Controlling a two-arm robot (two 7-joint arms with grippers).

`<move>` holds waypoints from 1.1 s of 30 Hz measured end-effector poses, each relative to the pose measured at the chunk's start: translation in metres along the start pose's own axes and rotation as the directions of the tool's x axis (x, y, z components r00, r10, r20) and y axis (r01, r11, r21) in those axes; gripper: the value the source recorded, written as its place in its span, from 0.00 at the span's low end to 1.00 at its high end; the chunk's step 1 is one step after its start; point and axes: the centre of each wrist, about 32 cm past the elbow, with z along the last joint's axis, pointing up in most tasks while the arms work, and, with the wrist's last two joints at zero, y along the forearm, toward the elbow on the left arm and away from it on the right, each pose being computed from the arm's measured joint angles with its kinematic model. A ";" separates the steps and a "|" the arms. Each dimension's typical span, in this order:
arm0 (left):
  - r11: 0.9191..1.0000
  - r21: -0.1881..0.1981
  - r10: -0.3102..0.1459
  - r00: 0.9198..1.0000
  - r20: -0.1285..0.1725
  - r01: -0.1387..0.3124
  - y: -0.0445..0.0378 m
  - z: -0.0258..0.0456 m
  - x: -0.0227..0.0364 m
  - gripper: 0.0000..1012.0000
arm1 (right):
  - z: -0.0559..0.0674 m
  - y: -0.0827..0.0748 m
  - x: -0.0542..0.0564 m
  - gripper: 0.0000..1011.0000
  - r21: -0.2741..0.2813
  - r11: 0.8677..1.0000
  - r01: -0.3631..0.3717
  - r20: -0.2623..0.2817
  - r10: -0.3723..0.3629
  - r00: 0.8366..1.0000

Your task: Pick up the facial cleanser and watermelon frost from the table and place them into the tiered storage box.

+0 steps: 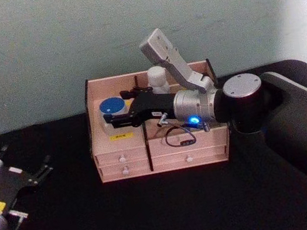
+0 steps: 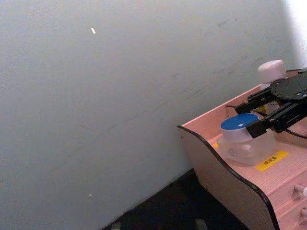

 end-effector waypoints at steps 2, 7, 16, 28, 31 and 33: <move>1.000 0.000 0.000 1.000 0.000 0.000 0.0000 0.0000 0.0000 0.99 | 0.000 0.000 0.000 0.92 0.000 1.000 0.000 0.000 0.000 1.000; 1.000 0.000 0.000 1.000 0.000 0.000 0.0000 0.0000 0.0000 0.99 | 0.000 0.000 0.000 0.99 0.001 1.000 0.000 0.000 0.000 1.000; 1.000 0.000 0.000 1.000 0.000 0.000 0.0000 0.0000 0.0000 0.99 | 0.001 -0.005 -0.002 0.99 0.021 1.000 -0.003 0.012 0.002 1.000; 1.000 0.000 0.000 1.000 0.000 0.000 0.0000 0.0000 0.0000 0.99 | -0.007 -0.053 -0.014 0.99 0.073 0.996 -0.046 0.027 0.044 0.999; 1.000 0.000 0.000 1.000 0.000 0.000 0.0000 0.0000 0.0000 0.99 | -0.011 -0.066 -0.016 0.99 0.076 0.995 -0.058 0.031 0.055 0.998; 1.000 0.000 0.000 1.000 0.000 0.000 0.0000 0.0000 0.0000 0.99 | -0.016 -0.080 -0.018 0.99 0.073 0.995 -0.068 0.041 0.065 0.997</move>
